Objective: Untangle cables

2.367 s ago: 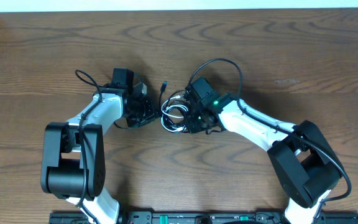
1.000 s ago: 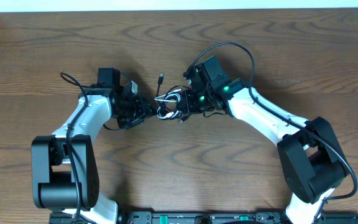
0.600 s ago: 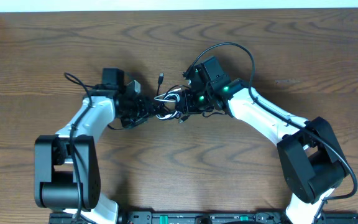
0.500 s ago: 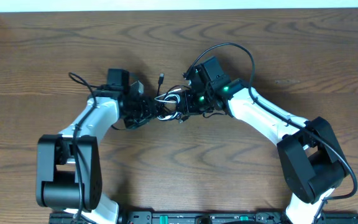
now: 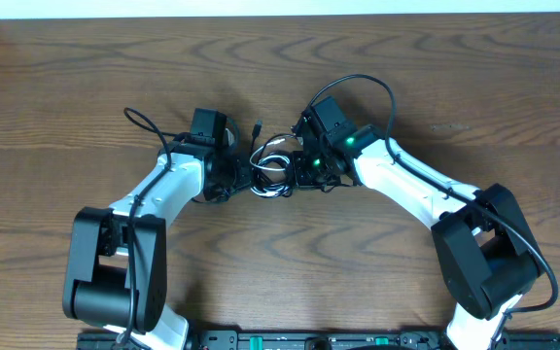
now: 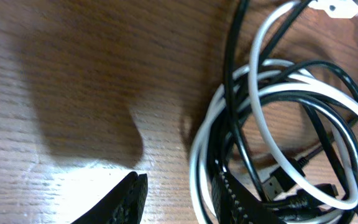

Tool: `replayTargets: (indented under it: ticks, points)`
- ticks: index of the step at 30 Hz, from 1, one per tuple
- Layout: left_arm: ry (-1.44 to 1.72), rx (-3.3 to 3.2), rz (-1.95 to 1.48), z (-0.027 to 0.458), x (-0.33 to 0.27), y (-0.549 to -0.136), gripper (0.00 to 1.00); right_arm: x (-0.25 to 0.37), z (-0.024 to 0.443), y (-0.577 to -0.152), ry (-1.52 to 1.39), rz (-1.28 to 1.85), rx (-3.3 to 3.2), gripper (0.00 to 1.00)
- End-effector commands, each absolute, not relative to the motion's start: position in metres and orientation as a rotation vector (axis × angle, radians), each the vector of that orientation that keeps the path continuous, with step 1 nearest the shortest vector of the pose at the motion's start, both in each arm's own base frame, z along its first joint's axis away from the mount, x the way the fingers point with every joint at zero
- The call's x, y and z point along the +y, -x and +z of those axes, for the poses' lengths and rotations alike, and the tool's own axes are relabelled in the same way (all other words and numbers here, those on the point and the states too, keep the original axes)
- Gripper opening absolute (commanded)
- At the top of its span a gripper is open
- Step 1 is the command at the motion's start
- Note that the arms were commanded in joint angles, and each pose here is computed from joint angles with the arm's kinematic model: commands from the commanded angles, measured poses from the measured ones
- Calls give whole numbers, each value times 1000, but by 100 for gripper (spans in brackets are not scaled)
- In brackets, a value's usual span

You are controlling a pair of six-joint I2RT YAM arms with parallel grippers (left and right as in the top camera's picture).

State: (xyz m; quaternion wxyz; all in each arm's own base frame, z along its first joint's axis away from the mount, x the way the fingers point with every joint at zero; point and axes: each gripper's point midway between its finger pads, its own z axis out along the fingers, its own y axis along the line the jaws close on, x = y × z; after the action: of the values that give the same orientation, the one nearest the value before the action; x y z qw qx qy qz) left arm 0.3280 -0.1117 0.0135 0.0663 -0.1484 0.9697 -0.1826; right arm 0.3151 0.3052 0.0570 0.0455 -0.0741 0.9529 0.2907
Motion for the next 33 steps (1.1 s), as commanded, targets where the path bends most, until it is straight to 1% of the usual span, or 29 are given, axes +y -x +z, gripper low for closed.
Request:
replayTargets:
  ticks: [1, 4, 10, 14, 17, 21, 33]
  points:
    - [492, 2954, -489, -2, -105, -322, 39, 309, 62, -317, 272, 857, 2884, 1]
    - [529, 2966, -491, -9, -106, -322, 39, 310, 61, -315, 298, 840, 2882, 1]
    - [518, 2955, -539, -7, -111, -324, 39, 306, 54, -311, 325, 735, 2892, 1]
    - [515, 2957, -527, -8, -110, -324, 38, 309, 52, -306, 344, 719, 2898, 1]
    - [519, 2964, -523, -11, -110, -324, 13, 309, 51, -301, 354, 708, 2914, 1]
    - [521, 2969, -521, -15, -110, -324, 8, 304, 47, -294, 362, 682, 2951, 1]
    - [522, 2959, -498, -16, -107, -326, 8, 278, 34, -262, 479, 565, 3098, 1]
